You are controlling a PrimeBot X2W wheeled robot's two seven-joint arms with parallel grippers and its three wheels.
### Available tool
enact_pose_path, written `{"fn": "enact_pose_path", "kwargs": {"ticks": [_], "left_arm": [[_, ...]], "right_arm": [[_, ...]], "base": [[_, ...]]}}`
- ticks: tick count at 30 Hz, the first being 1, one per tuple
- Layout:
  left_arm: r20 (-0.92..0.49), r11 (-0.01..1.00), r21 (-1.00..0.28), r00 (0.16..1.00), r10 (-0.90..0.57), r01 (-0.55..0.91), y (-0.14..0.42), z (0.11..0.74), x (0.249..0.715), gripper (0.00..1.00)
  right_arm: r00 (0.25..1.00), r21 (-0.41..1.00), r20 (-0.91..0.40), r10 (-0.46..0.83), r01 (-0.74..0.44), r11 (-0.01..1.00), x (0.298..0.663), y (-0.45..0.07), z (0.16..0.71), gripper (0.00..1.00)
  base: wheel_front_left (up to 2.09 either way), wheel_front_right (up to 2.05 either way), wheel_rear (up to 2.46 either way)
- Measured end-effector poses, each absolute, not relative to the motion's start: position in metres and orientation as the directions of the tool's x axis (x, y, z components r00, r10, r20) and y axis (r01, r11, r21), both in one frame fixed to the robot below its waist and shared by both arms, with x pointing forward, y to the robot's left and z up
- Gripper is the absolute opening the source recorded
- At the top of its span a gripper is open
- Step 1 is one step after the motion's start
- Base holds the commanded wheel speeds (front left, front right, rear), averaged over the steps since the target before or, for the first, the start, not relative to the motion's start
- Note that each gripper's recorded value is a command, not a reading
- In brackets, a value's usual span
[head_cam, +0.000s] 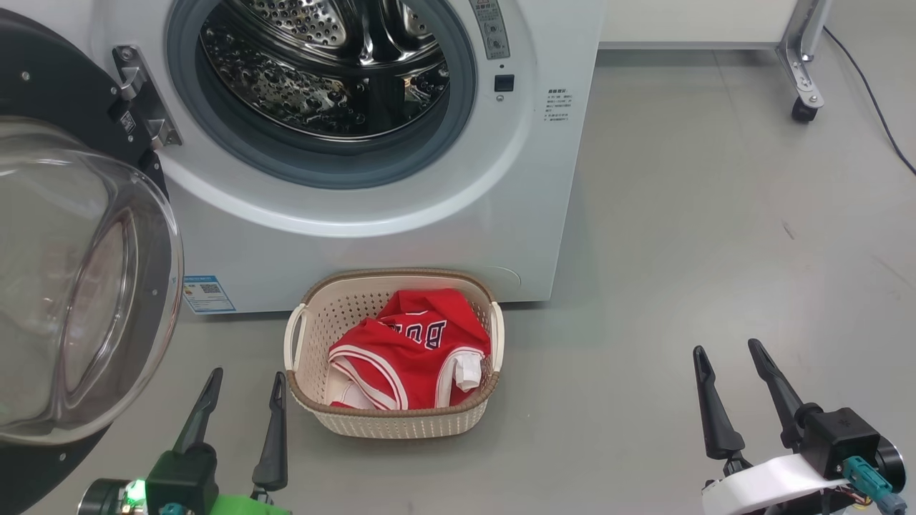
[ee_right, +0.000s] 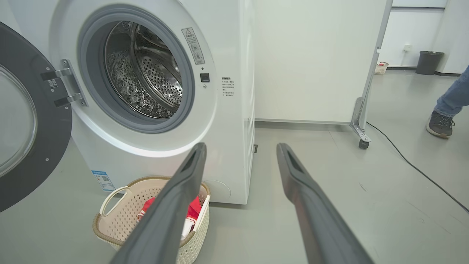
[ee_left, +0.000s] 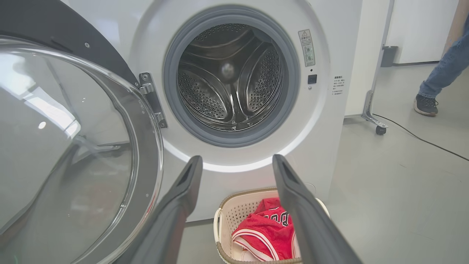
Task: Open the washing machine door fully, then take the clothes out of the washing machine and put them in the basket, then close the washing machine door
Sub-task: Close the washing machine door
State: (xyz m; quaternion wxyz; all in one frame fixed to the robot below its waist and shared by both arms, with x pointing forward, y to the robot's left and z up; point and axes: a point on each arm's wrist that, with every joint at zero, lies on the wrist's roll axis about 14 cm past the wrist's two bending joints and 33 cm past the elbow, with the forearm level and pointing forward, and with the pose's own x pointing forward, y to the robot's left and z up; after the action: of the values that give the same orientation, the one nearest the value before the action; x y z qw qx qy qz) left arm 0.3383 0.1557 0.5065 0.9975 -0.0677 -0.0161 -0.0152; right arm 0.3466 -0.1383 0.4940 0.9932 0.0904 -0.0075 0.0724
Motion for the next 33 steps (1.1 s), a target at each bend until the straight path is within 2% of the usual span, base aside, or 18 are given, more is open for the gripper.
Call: {"fn": "enact_pose_path", "kwargs": {"ticks": [11, 33], "left_arm": [[0.039, 0.99, -0.136, 0.999, -0.029, 0.034, 0.156, 0.508, 0.337, 1.0], [0.044, 0.991, -0.13, 0.999, -0.014, 0.02, 0.161, 0.51, 0.332, 1.0]], "right_arm": [[0.99, 0.177, 0.029, 0.141, -0.144, 0.974, 0.347, -0.139, 0.494, 1.0], [0.989, 0.157, 0.027, 0.149, -0.151, 0.976, 0.358, -0.139, 0.494, 1.0]], "base": [[-0.4, 0.4, 0.0], [-0.01, 0.01, 0.0]]}}
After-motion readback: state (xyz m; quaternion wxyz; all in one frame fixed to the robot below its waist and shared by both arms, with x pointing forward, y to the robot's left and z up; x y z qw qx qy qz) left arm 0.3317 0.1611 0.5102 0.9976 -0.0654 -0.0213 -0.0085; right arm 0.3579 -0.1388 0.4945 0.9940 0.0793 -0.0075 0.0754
